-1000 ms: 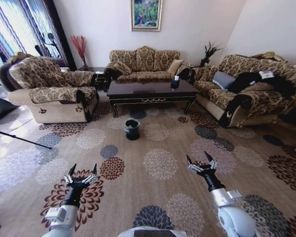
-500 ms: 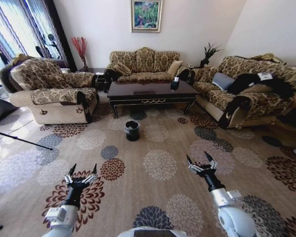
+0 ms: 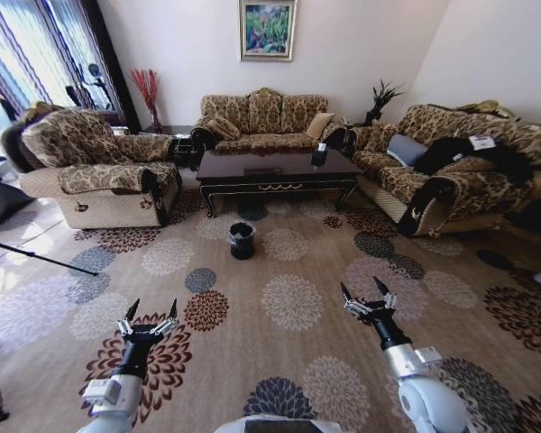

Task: Move to the front of the table and pick up the trash from the floor, then place it into the trash bin.

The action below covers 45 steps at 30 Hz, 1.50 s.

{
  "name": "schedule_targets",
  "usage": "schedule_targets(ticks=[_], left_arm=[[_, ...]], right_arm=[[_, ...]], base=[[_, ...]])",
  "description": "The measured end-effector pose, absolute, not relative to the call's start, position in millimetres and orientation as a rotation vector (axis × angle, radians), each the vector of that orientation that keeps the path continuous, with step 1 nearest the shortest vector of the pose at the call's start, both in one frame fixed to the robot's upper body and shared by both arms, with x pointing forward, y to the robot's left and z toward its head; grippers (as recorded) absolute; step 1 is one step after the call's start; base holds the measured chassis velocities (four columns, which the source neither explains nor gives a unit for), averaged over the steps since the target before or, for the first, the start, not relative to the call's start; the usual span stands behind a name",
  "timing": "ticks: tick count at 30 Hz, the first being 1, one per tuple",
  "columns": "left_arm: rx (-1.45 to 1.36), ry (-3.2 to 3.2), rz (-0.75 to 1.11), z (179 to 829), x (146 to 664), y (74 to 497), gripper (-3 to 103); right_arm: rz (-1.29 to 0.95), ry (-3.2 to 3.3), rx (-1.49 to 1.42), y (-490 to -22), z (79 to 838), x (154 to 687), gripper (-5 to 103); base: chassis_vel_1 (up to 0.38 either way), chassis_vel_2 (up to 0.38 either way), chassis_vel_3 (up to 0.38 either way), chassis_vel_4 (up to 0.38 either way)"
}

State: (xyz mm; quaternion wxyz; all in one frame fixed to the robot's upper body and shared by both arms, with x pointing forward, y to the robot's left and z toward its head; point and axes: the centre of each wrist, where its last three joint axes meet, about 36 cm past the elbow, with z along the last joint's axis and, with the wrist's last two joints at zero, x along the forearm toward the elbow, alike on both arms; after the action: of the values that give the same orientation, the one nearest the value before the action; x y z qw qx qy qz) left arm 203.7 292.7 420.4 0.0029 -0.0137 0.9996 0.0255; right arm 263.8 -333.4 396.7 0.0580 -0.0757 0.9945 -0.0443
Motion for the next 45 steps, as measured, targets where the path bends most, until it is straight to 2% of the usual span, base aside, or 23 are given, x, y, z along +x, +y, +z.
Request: schedule_targets(ticks=[45], left_arm=[[-0.043, 3.135, 0.080, 420.4, 203.7, 292.7, 100]], right_arm=[[-0.134, 3.014, -0.229, -333.4, 396.7, 263.9, 100]], base=[[0.000, 0.000, 0.000, 0.000]])
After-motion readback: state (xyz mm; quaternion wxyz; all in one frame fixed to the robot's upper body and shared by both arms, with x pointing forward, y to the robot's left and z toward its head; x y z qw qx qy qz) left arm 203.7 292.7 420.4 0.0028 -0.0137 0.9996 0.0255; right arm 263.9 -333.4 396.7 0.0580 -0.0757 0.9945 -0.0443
